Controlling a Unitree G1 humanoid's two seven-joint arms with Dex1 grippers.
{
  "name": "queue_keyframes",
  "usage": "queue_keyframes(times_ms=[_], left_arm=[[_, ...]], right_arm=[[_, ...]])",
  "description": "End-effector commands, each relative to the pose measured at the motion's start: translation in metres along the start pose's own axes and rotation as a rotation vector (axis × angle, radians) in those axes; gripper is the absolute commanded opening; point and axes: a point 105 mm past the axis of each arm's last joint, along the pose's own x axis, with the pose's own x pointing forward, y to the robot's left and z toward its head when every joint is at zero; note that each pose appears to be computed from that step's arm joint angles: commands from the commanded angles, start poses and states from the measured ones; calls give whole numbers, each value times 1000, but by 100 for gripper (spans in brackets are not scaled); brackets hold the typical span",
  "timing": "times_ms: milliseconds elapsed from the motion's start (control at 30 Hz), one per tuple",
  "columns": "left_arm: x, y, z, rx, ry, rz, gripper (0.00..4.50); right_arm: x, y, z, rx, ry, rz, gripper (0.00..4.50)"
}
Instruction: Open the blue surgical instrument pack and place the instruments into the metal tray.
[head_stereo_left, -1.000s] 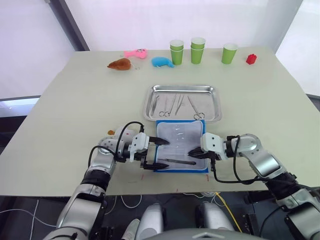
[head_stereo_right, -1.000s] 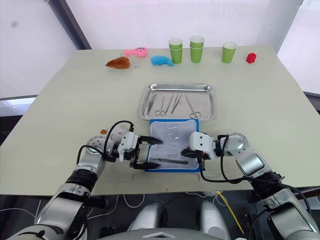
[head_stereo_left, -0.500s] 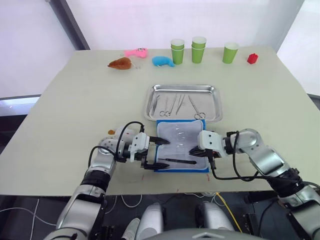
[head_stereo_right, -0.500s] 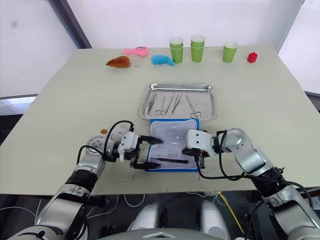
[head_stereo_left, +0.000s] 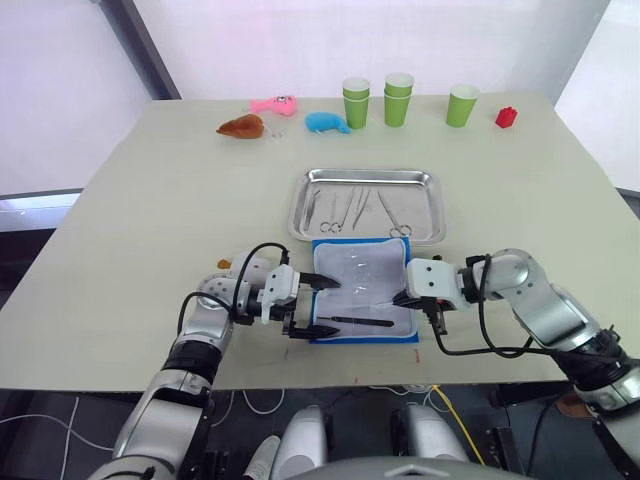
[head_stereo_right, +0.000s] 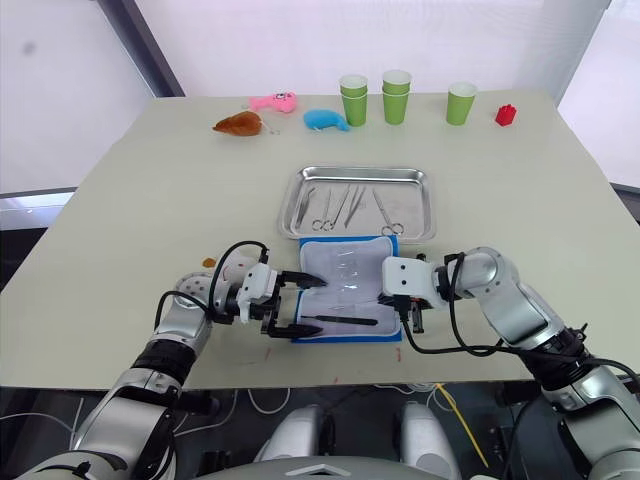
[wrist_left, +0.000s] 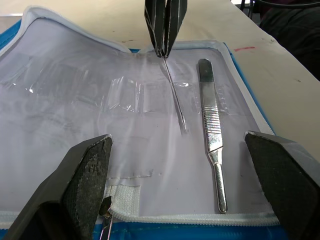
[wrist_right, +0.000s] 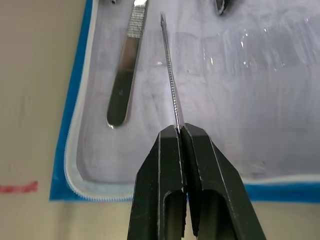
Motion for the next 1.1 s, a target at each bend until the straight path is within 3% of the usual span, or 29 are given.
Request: queue_keyframes(times_ms=[33,433,1100], left_arm=[[12,-34,-40,-164,92,-86,450],[12,-35,-41,-165,94,-87,450],[14,-36,-42,-166,91,-97,450]], right_arm=[[-13,-10,8,-59,-4,-41,5],[-35,-7,-11,-73,60,-47,5],[-97,-2,-28,48,32,-132,5]])
